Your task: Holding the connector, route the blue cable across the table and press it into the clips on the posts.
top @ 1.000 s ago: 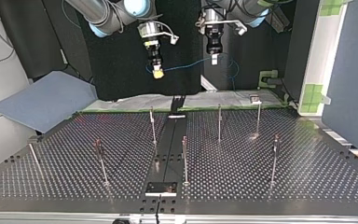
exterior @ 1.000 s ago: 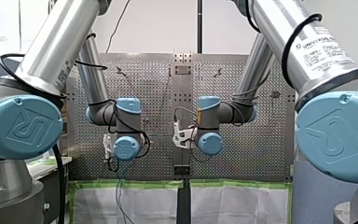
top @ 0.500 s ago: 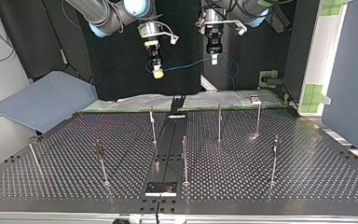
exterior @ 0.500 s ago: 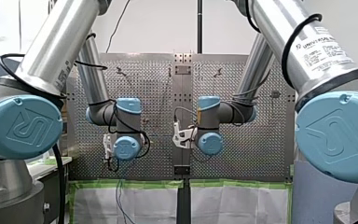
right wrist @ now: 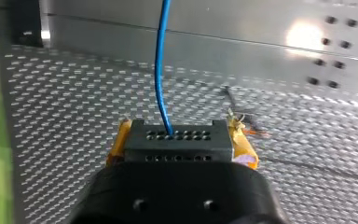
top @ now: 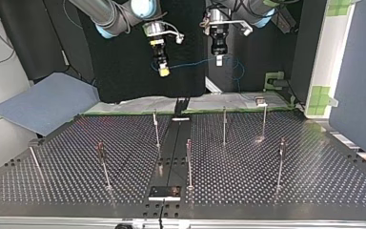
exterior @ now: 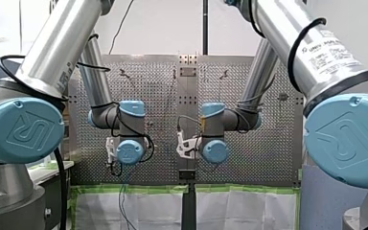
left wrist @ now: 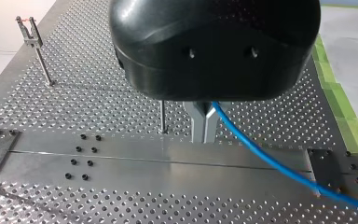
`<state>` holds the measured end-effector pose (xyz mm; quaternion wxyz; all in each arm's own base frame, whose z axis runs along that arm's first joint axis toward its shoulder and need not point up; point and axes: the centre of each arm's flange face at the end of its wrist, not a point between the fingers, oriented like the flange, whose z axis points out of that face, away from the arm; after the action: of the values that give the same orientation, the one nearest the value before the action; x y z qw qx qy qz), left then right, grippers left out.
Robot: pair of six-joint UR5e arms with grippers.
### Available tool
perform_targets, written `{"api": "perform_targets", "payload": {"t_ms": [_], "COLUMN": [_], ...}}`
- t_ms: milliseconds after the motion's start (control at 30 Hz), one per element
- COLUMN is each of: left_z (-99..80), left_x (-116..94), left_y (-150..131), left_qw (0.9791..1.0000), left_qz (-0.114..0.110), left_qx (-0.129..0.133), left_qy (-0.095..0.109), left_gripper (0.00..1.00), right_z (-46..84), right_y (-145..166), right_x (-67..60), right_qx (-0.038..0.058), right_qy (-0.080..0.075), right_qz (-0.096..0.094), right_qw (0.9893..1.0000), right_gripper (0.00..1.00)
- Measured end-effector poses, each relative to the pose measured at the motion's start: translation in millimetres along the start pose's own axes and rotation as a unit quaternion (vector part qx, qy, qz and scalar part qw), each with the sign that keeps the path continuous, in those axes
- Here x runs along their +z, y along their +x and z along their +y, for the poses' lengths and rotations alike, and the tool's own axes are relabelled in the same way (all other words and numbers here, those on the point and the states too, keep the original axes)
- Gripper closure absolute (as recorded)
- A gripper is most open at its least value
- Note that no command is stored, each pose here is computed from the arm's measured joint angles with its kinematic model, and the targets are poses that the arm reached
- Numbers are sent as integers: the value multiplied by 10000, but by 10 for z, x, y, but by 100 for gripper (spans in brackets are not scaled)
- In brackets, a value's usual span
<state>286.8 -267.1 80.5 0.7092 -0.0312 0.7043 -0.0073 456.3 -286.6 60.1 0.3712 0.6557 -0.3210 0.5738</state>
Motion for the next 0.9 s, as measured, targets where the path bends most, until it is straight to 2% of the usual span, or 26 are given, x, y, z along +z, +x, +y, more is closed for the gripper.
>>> {"api": "perform_targets", "payload": {"t_ms": [233,433,567,733,900], "left_z": [0,0,22,186,253], "left_x": [0,0,-7,-65,-117], "left_y": [0,0,-6,-45,-135], "left_qw": [10000,10000,10000,9994,9988], "left_qz": [0,0,16,151,229], "left_qx": [0,0,33,277,380], "left_qy": [0,0,-15,-160,-208], "left_gripper": [100,100,100,100,100], "right_z": [-19,-29,-30,-31,-31], "right_y": [-349,-578,-609,-615,-616], "right_x": [-65,-113,-120,-121,-121], "right_qx": [-104,-162,-170,-172,-172], "right_qy": [38,60,63,63,63], "right_qz": [-372,-584,-613,-617,-618], "right_qw": [9992,9981,9980,9979,9979], "right_gripper": [100,100,100,100,100]}}
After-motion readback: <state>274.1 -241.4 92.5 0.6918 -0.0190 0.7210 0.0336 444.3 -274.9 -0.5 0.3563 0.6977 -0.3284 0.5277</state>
